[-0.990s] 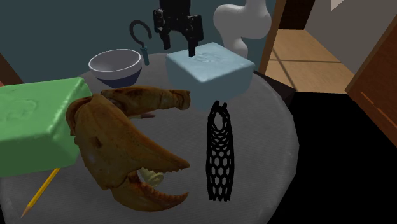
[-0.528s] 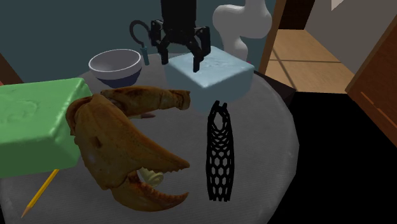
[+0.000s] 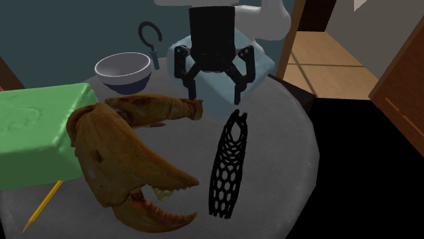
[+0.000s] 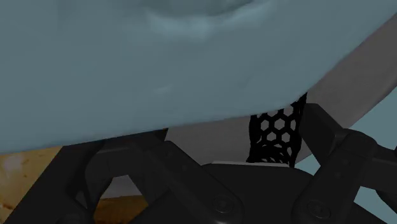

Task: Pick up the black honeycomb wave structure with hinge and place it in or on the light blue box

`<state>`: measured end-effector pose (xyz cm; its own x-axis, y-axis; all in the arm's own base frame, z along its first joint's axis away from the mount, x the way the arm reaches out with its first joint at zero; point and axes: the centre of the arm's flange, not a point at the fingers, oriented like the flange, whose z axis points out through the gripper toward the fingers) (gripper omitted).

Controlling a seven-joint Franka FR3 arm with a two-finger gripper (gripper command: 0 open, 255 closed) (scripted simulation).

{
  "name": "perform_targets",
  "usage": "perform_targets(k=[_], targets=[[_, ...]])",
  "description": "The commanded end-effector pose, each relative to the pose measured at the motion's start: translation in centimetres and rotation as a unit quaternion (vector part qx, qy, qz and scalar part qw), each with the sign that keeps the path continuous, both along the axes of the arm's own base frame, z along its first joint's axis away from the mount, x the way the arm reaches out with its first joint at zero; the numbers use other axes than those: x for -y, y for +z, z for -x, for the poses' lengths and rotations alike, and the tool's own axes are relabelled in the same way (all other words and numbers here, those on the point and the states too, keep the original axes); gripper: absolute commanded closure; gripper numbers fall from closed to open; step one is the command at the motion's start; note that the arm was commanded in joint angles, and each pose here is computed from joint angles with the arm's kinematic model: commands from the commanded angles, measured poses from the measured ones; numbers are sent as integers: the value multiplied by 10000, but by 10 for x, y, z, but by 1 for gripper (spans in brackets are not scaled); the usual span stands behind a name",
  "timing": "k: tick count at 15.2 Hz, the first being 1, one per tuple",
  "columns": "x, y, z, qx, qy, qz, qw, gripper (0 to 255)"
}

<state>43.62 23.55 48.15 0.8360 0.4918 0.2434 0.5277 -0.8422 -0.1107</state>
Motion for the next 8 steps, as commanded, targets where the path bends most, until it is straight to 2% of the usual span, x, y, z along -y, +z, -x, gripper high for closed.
perform_targets(k=[1, 4, 8], targets=[[-23, -9, -3, -14, 224, -54, 9997, 0], [-55, -9, -7, 134, 513, -207, 9984, 0], [-61, -29, -10, 134, 513, -207, 9984, 0]])
